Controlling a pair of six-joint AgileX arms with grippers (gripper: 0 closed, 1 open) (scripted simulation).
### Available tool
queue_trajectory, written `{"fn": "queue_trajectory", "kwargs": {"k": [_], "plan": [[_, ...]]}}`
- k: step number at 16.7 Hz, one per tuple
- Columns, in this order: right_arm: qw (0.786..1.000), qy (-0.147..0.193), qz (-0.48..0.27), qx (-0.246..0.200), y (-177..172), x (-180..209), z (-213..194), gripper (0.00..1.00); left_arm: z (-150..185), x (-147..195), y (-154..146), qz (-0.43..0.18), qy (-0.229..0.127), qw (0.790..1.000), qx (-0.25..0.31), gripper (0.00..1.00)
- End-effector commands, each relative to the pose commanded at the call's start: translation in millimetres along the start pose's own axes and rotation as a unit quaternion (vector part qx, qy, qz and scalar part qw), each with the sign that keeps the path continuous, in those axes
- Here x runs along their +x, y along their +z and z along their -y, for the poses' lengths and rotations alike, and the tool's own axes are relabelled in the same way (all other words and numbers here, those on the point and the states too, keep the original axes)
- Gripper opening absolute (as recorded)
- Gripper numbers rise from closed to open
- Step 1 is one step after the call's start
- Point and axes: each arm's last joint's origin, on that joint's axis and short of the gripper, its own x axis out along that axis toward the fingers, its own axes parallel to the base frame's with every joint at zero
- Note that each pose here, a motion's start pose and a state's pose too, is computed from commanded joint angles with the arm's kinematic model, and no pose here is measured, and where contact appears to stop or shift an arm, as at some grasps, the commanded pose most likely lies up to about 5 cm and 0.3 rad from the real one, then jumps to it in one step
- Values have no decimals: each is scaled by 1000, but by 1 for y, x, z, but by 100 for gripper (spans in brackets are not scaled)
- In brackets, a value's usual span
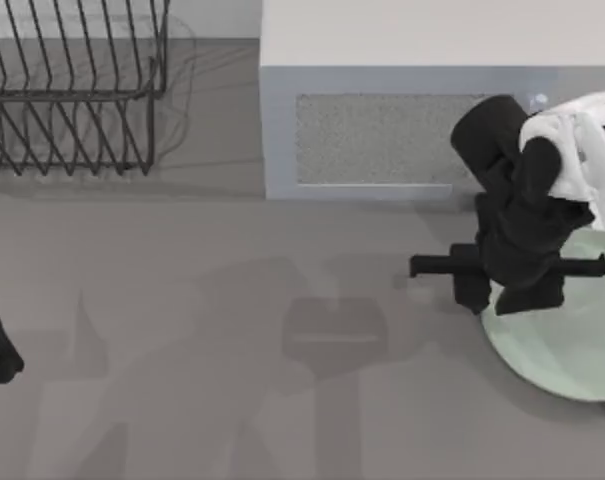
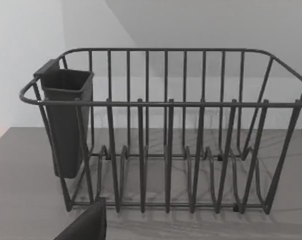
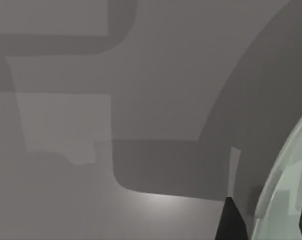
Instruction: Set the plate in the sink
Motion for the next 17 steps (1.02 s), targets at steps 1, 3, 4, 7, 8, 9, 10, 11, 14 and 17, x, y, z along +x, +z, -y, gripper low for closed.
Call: {"fn": "queue_trajectory", "kwargs": {"k": [1, 3, 4, 7, 8, 9, 10, 11, 14, 17], "plan": [[1000, -1, -3, -1, 0, -1, 0, 0, 0, 0, 0, 0, 0, 1000, 0, 100], [1000, -7, -17, -2, -2, -7, 1, 0, 0, 0, 0, 0, 0, 1000, 0, 100], [1000, -12, -28, -2, -2, -12, 2, 0, 0, 0, 0, 0, 0, 1000, 0, 100], [998, -29, -63, 5, -2, -37, 9, 0, 0, 0, 0, 0, 0, 1000, 0, 100], [997, -34, -72, 8, 0, -50, 11, 0, 0, 0, 0, 0, 0, 1000, 0, 100], [996, -37, -79, 11, 3, -65, 13, 0, 0, 0, 0, 0, 0, 1000, 0, 100], [996, -40, -85, 14, 5, -82, 14, 0, 0, 0, 0, 0, 0, 1000, 0, 100], [995, -42, -88, 17, 8, -100, 16, 0, 0, 0, 0, 0, 0, 1000, 0, 100], [995, -43, -90, 21, 15, -153, 14, 0, 0, 0, 0, 0, 0, 1000, 0, 100], [997, -35, -72, 17, 19, -197, 7, 0, 0, 0, 0, 0, 0, 1000, 0, 100]]}}
